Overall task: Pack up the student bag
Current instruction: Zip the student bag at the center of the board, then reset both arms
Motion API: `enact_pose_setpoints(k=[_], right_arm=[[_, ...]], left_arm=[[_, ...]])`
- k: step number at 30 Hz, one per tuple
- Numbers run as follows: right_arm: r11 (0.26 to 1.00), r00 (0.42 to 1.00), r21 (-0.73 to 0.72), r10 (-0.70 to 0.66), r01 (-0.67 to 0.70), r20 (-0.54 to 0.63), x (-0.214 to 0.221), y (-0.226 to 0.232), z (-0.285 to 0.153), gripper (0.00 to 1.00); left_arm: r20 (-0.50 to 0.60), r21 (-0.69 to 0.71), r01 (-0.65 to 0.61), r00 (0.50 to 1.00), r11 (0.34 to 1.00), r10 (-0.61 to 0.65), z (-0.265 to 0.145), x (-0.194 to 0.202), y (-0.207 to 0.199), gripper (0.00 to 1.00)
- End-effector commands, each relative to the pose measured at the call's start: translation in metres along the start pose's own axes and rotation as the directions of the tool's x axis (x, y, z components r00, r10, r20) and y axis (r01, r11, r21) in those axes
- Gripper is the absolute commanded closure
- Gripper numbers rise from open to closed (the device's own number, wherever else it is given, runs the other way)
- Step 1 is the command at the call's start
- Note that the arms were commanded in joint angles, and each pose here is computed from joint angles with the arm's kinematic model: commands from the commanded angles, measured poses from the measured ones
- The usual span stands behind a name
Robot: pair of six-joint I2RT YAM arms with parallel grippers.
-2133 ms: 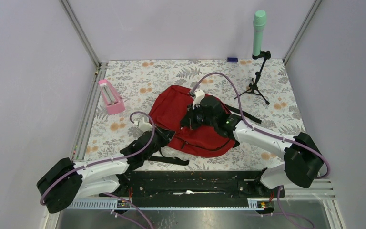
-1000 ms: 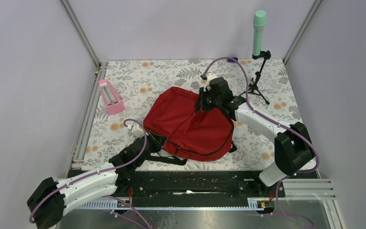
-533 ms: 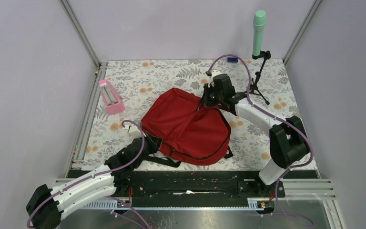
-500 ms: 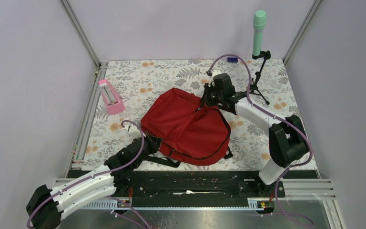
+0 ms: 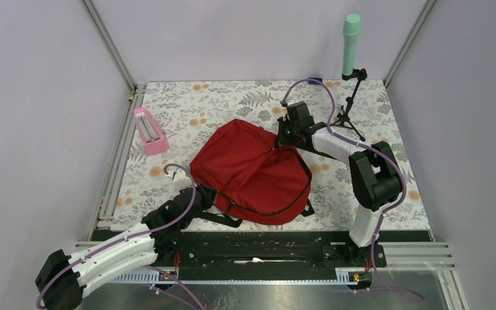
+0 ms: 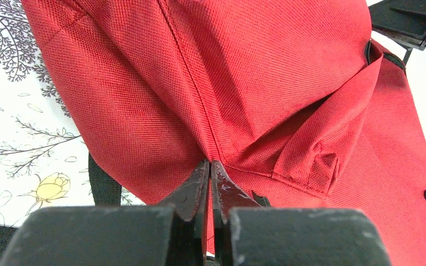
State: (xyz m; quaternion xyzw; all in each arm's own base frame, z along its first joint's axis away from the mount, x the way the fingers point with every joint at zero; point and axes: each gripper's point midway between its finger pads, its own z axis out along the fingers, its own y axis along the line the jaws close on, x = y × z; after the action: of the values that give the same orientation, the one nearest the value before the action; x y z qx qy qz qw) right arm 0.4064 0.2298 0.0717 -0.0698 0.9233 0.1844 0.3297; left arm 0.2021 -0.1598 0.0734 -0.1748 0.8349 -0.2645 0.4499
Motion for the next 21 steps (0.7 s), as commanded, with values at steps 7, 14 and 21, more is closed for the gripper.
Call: enact_pose_setpoints(k=[7, 14, 21], right_arm=[[0.999, 0.989, -0.023, -0.043, 0.047, 0.143, -0.047, 0.003, -0.030, 0.79], [0.986, 0.979, -0.120, -0.096, 0.119, 0.181, -0.048, 0.023, -0.069, 0.21], [0.993, 0.979, -0.053, -0.094, 0.106, 0.180, -0.026, 0.001, -0.104, 0.10]], left_arm=[[0.059, -0.040, -0.069, 0.996, 0.997, 0.072, -0.002, -0.022, -0.002, 0.80], [0.078, -0.039, -0.131, 0.988, 0.991, 0.134, -0.007, -0.041, -0.017, 0.01], [0.036, 0.002, -0.178, 0.983, 0.984, 0.178, -0.007, -0.064, -0.036, 0.01]])
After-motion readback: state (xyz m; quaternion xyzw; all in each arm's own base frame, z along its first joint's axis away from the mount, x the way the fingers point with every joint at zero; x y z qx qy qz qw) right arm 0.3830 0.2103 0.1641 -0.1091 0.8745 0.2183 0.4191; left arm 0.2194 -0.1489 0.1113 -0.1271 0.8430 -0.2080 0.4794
